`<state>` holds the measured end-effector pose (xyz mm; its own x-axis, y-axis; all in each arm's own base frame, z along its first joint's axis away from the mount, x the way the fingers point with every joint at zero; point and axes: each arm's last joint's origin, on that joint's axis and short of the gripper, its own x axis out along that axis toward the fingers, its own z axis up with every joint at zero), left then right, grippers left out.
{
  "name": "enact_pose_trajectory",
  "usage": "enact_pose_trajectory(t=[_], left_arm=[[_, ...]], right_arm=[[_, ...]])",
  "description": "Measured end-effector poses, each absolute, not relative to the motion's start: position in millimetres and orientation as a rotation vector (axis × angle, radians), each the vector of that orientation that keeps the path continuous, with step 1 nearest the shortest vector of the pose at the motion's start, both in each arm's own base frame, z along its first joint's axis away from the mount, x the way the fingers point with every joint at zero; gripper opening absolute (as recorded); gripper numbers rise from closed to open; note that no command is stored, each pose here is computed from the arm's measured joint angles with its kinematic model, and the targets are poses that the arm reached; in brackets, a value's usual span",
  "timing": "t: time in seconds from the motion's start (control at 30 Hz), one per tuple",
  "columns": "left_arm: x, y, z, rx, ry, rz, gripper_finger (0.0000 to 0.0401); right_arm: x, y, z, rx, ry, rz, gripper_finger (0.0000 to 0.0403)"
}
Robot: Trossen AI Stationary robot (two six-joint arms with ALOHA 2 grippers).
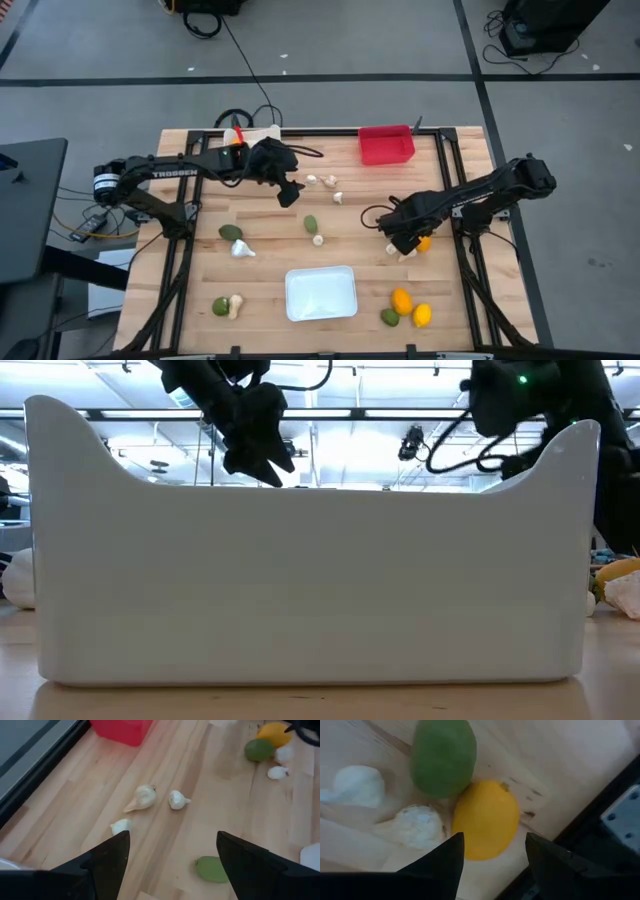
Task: Sort produce into baskets
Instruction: Put the yellow lemon into the top white bin
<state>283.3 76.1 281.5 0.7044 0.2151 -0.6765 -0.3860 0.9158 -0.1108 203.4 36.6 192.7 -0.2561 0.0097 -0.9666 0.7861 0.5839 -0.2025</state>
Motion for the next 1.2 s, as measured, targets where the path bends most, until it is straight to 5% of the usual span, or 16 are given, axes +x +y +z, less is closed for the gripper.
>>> enact_pose_trajectory(t=[0.6,1.03,1.2], left_arm=[[285.3,68.3,281.5,-0.318,0.708,0.332,0.0302],[284.7,70.0,264.6,-0.419,0.652,0.432,0.0302],[293.1,70.7,264.6,-0.445,0.463,0.367,0.0302]], right_arm=[[188.4,28.4,154.1,0.794,1.646,-0.912,0.0253],[195.0,7.9,217.4,0.785,1.34,-0.811,0.0221],[209.1,3.0,248.8,0.71,1.015,-0.637,0.0221]])
